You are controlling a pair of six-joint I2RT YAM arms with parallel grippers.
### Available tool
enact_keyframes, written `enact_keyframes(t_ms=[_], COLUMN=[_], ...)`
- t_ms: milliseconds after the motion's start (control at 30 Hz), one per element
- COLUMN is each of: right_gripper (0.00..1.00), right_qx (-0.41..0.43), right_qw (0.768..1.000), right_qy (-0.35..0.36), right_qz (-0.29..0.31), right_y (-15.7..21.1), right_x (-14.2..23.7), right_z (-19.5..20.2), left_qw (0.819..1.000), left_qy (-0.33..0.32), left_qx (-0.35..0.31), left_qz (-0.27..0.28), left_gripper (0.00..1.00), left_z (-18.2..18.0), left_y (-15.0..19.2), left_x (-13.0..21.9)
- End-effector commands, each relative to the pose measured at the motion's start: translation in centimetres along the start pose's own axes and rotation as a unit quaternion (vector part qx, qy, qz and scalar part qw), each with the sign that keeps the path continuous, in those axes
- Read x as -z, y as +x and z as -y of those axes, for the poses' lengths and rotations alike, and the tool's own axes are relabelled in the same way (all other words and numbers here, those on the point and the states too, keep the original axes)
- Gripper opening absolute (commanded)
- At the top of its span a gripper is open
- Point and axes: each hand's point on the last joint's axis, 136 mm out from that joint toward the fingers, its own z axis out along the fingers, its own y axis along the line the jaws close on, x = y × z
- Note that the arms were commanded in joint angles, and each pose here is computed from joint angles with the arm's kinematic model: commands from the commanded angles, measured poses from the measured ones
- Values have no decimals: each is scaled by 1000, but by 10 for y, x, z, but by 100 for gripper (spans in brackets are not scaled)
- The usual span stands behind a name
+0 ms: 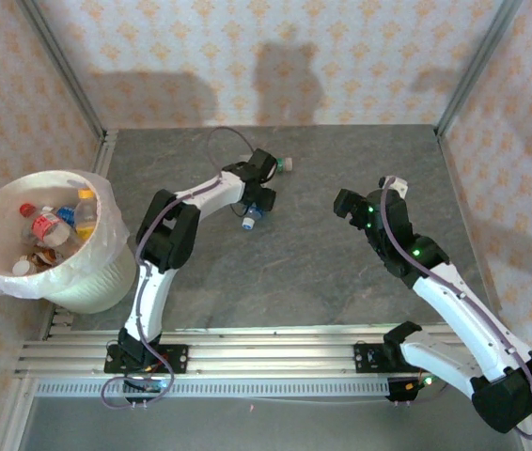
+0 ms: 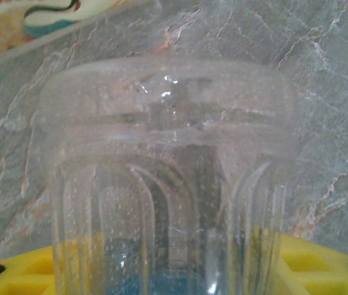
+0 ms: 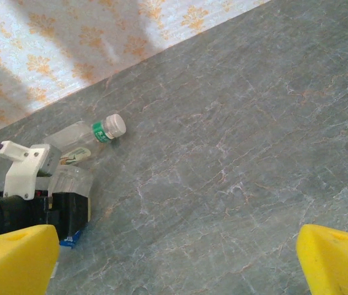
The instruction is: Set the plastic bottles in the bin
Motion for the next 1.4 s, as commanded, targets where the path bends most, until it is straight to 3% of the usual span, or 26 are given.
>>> enact_keyframes(t_ms=[0,133,300,633,800,1100,1233,1367], right_gripper=[99,99,99,99,99,99,99,99], right_qx=[11,13,21,69,65,56,48,40], right_qw=[1000,1000,998,974,974,977,976,976], right_qy=[17,4,-66,-217,-218,-203,-211,-215], right_qz=[1,1,-2,-9,0,3,-4,-7], right_y=[4,3,3,4,0,-4,-6,-5], right_x=[0,0,2,16,13,-3,-7,-10], right_z=[9,4,-21,-76,-78,-81,-89,-92], left_qw=[998,996,990,969,962,910,889,856], left_qy=[-7,-2,-9,-39,-95,-235,-277,-357], left_qx=[24,45,78,106,117,149,173,202], left_qz=[56,78,117,218,230,306,322,316], left_gripper=[44,43,39,38,37,37,37,38], left_z=[0,-2,-13,-49,-80,-151,-178,-216], left_y=[-23,-31,-41,-50,-38,-10,5,25], left_x=[39,69,112,258,326,444,478,496])
